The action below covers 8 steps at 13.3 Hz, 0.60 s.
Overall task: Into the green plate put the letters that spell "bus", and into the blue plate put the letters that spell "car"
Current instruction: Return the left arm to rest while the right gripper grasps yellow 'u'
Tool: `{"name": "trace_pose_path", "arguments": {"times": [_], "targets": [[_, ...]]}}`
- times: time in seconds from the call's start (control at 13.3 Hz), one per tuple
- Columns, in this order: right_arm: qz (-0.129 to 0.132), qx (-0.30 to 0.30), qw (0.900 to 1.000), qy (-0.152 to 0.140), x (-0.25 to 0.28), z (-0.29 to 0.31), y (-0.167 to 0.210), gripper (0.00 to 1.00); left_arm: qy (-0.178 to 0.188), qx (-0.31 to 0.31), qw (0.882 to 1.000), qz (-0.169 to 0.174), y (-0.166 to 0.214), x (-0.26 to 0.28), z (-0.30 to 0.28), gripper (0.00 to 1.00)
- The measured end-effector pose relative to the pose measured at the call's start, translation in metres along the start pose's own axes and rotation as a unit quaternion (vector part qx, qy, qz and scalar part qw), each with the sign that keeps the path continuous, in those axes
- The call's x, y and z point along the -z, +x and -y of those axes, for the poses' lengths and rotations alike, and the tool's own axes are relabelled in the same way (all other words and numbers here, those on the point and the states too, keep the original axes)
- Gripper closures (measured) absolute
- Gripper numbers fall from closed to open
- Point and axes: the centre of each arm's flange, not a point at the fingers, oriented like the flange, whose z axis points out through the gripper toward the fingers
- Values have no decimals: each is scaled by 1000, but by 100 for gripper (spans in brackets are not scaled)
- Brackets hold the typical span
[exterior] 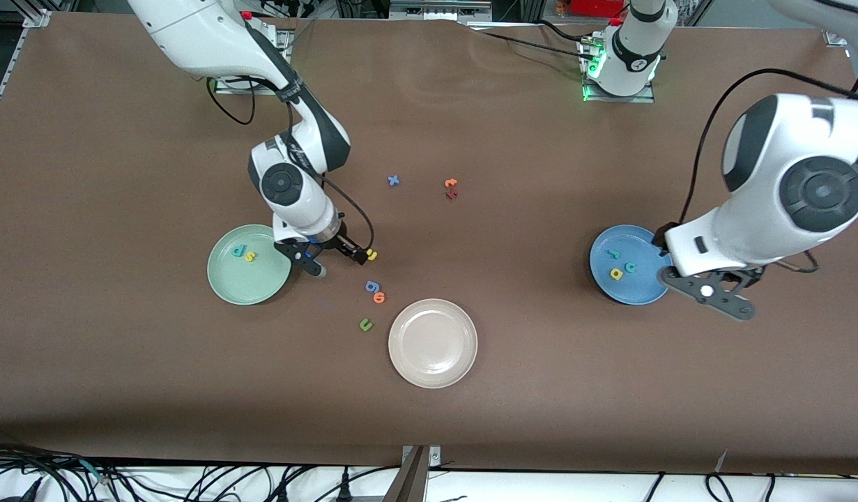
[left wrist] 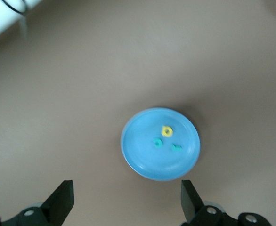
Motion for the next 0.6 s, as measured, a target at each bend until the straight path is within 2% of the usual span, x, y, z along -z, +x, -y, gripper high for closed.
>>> {"name": "trace_pose_path", "arguments": {"times": [0.08, 0.15, 0.3, 0.6], "targets": [[0, -6, 1000, 4, -4, 6, -4, 0, -17, 28, 999, -20, -5, 13, 4, 0], [-1, -8, 1000, 8, -7, 10, -6, 0, -50, 67, 996, -33, -13, 23, 7, 0], [-2, -12, 1000, 16, -16, 15, -8, 1, -89, 120, 988, -40, -35, 33, 18, 0], [-3, -20, 999, 26, -32, 21, -5, 1, -83, 134, 986, -52, -71, 47, 4, 0]]}}
